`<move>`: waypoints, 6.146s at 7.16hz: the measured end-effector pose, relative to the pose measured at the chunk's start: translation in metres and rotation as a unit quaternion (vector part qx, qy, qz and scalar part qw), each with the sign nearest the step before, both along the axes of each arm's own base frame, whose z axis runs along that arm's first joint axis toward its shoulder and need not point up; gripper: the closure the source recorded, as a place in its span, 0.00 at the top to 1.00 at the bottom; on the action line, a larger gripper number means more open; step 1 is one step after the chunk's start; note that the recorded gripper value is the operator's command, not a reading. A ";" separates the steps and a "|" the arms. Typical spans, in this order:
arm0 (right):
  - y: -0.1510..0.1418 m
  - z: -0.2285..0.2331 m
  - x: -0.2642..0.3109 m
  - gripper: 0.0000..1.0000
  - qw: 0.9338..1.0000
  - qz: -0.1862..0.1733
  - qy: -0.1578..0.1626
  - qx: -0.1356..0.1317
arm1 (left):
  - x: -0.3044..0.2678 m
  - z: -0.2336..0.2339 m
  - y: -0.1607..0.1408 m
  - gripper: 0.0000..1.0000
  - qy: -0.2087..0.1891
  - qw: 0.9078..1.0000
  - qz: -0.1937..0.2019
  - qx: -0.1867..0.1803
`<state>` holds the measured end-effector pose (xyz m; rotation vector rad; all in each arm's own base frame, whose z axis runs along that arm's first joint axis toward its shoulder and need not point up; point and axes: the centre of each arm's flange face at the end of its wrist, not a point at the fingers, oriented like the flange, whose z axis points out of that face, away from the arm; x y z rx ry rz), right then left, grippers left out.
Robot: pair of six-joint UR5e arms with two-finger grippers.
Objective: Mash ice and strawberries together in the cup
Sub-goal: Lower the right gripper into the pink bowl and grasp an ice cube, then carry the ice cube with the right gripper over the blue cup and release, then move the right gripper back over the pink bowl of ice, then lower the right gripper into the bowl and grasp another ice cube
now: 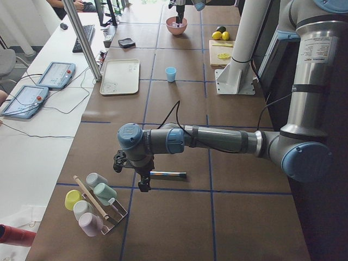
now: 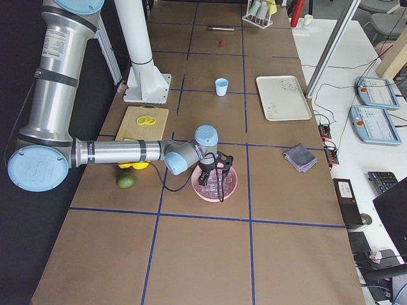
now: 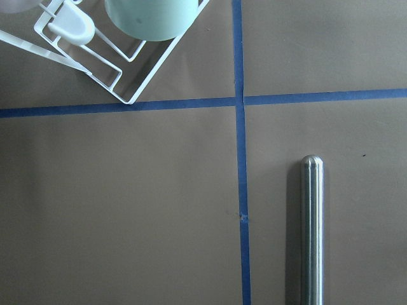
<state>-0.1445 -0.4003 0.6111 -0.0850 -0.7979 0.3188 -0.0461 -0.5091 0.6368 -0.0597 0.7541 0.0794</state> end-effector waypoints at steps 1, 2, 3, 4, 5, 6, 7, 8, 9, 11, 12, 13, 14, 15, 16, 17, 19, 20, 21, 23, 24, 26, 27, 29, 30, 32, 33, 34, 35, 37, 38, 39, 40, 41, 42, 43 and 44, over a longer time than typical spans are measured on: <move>0.000 0.001 0.000 0.01 1.000 0.000 0.001 0.000 | 0.000 0.000 0.000 1.00 0.000 1.000 0.000 0.000; 0.000 0.000 0.000 0.00 1.000 0.000 0.000 0.003 | 0.000 -0.001 -0.001 1.00 0.000 1.000 0.000 0.001; -0.001 -0.006 0.000 0.00 1.000 0.000 -0.003 0.008 | 0.000 -0.001 -0.001 1.00 0.000 1.000 0.000 0.001; -0.001 -0.022 0.001 0.00 1.000 0.001 -0.011 0.021 | 0.000 -0.001 -0.001 1.00 0.000 1.000 0.000 0.002; -0.001 -0.051 0.001 0.00 0.999 0.001 -0.025 0.043 | 0.000 -0.001 -0.001 1.00 0.000 1.000 0.000 0.003; 0.001 -0.087 0.002 0.00 0.997 0.001 -0.043 0.070 | 0.000 -0.001 -0.001 1.00 0.000 1.000 0.000 0.005; -0.001 -0.123 -0.002 0.00 0.994 0.007 -0.067 0.086 | 0.000 -0.001 -0.001 1.00 0.000 1.000 0.000 0.008; -0.010 -0.165 -0.019 0.00 0.991 0.020 -0.103 0.082 | 0.000 -0.001 -0.001 1.00 0.000 1.000 0.001 0.014; -0.020 -0.215 -0.053 0.00 0.987 0.035 -0.145 0.061 | 0.000 -0.001 -0.001 1.00 0.000 1.000 0.001 0.019; -0.024 -0.309 -0.151 0.01 0.978 0.055 -0.203 0.011 | 0.000 -0.003 -0.001 1.00 0.002 1.000 0.001 0.024; -0.027 -0.357 -0.213 0.01 0.976 0.071 -0.205 -0.011 | 0.000 -0.005 -0.001 1.00 0.002 1.000 0.001 0.026; -0.033 -0.403 -0.274 0.02 0.976 0.092 -0.195 -0.028 | 0.000 -0.006 -0.001 1.00 0.002 1.000 0.002 0.027; -0.037 -0.433 -0.321 0.02 0.976 0.111 -0.185 -0.040 | 0.000 -0.005 -0.001 1.00 0.002 1.000 0.002 0.026; -0.036 -0.445 -0.352 0.02 0.976 0.122 -0.174 -0.043 | 0.000 -0.004 -0.001 1.00 0.002 1.000 0.002 0.025; -0.033 -0.448 -0.368 0.03 0.977 0.130 -0.167 -0.041 | 0.000 -0.003 -0.001 1.00 0.002 1.000 0.002 0.025; -0.032 -0.446 -0.380 0.36 0.977 0.135 -0.158 -0.039 | 0.000 -0.004 -0.001 1.00 0.002 1.000 0.002 0.025; -0.029 -0.434 -0.400 1.00 0.980 0.132 -0.140 -0.040 | 0.000 -0.006 -0.001 1.00 0.002 1.000 0.001 0.027; -0.026 -0.431 -0.405 1.00 0.981 0.129 -0.135 -0.041 | 0.000 -0.007 -0.001 1.00 0.002 1.000 0.001 0.028; -0.024 -0.429 -0.405 1.00 0.982 0.128 -0.134 -0.042 | 0.000 -0.009 -0.001 1.00 0.002 1.000 0.001 0.029; -0.033 -0.434 -0.378 1.00 0.981 0.130 -0.133 -0.051 | 0.000 -0.010 -0.001 1.00 0.002 1.000 0.000 0.030; -0.048 -0.428 -0.333 1.00 0.982 0.121 -0.132 -0.066 | 0.000 -0.011 -0.001 1.00 0.002 1.000 0.000 0.031; -0.065 -0.371 -0.214 1.00 0.988 0.077 -0.124 -0.051 | 0.000 -0.011 0.005 1.00 0.002 1.000 0.000 0.031; -0.065 -0.329 -0.162 1.00 0.992 0.053 -0.108 -0.026 | 0.000 -0.012 0.009 1.00 0.002 0.999 0.000 0.032; -0.063 -0.248 -0.070 1.00 0.997 -0.002 -0.073 0.031 | 0.000 -0.012 0.012 1.00 0.003 0.999 0.000 0.032; -0.059 -0.214 -0.036 1.00 0.997 -0.026 -0.054 0.057 | 0.000 -0.013 0.013 1.00 0.003 0.999 0.000 0.033; -0.053 -0.152 0.023 1.00 0.991 -0.073 -0.016 0.108 | 0.000 -0.013 0.013 1.00 0.003 0.999 0.000 0.033; -0.056 -0.126 0.044 1.00 0.987 -0.097 0.000 0.130 | 0.000 -0.012 0.013 1.00 0.003 0.999 0.000 0.032; -0.062 -0.100 0.058 1.00 0.982 -0.120 0.013 0.145 | 0.000 -0.012 0.014 1.00 0.003 0.999 0.000 0.032; -0.067 -0.080 0.064 1.00 0.980 -0.134 0.020 0.148 | 0.000 -0.012 0.014 1.00 0.003 0.999 0.000 0.032; -0.073 -0.059 0.058 1.00 0.978 -0.150 0.024 0.142 | 0.000 -0.012 0.014 1.00 0.003 0.999 0.000 0.032; -0.072 -0.054 0.055 1.00 0.978 -0.154 0.024 0.139 | 0.000 -0.011 0.014 1.00 0.003 0.999 0.000 0.032; -0.070 -0.049 0.049 1.00 0.978 -0.160 0.024 0.133 | 0.000 -0.011 0.014 1.00 0.003 0.999 0.000 0.032; -0.068 -0.043 0.038 0.99 0.977 -0.172 0.025 0.127 | 0.000 -0.011 0.014 1.00 0.003 0.999 0.000 0.032; -0.066 -0.038 0.026 0.99 0.974 -0.183 0.032 0.126 | 0.000 -0.011 0.014 1.00 0.003 0.999 0.000 0.032; -0.065 -0.035 0.016 0.98 0.971 -0.194 0.046 0.129 | 0.000 -0.011 0.014 1.00 0.003 0.999 0.000 0.032; -0.065 -0.032 0.010 0.96 0.969 -0.199 0.058 0.131 | 0.000 -0.011 0.014 1.00 0.003 0.999 0.000 0.031; -0.065 -0.030 0.007 0.92 0.968 -0.203 0.064 0.132 | 0.000 -0.011 0.014 1.00 0.003 0.999 0.000 0.032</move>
